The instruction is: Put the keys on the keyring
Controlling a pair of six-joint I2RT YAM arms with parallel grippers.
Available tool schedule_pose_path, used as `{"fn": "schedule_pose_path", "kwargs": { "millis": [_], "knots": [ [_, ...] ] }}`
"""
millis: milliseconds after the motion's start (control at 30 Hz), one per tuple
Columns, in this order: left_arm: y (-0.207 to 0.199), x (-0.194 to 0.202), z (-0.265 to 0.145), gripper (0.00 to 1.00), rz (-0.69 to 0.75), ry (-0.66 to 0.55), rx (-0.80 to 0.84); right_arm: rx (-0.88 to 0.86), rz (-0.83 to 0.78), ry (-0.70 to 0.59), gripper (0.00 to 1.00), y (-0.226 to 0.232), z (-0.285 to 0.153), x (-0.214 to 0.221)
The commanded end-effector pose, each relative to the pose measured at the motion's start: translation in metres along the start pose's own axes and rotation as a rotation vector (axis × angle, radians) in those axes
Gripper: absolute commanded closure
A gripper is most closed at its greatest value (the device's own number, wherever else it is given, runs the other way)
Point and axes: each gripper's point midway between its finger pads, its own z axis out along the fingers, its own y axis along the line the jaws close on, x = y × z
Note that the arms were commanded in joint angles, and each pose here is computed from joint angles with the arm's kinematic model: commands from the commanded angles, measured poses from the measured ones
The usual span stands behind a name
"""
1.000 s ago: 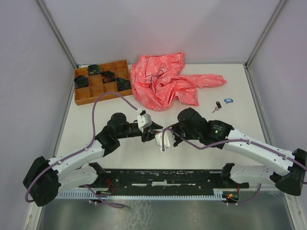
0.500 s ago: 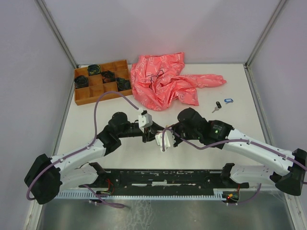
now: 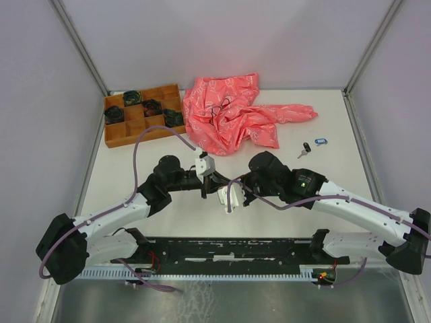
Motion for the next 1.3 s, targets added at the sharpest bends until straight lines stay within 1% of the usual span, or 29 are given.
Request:
{"fn": "schedule_pose_path", "kwargs": {
  "millis": [0,167,300,533,733,833,933,1133,1267],
  "knots": [
    [0.005,-0.023,0.001,0.97,-0.011,-0.046,-0.023,0.075,-0.012,-0.027,0.99,-0.020,-0.012,-0.011],
    [0.008,-0.032,-0.005,0.97,-0.050,-0.085,-0.075,0.103,0.016,0.006,0.99,-0.016,-0.017,-0.001],
    [0.012,-0.043,-0.010,0.97,-0.097,-0.152,-0.132,0.121,0.041,0.010,0.99,-0.008,-0.018,0.006],
    [0.022,-0.065,-0.013,0.97,-0.178,-0.264,-0.201,0.144,0.075,-0.013,0.99,-0.004,-0.007,0.005],
    [0.032,-0.086,-0.023,0.97,-0.239,-0.401,-0.279,0.160,0.109,-0.026,0.99,-0.001,0.005,0.004],
    [0.033,-0.093,-0.023,0.97,-0.246,-0.435,-0.313,0.182,0.120,-0.053,0.99,-0.004,0.010,-0.002],
    [0.031,-0.097,-0.019,0.97,-0.253,-0.466,-0.339,0.203,0.128,-0.066,0.99,-0.010,0.013,-0.008],
    [0.039,-0.100,-0.033,0.97,-0.315,-0.618,-0.445,0.220,0.160,-0.077,0.99,-0.011,0.016,-0.009],
    [0.039,-0.101,-0.036,0.97,-0.347,-0.669,-0.470,0.227,0.185,-0.091,0.99,-0.010,0.019,-0.009]
  ]
}}
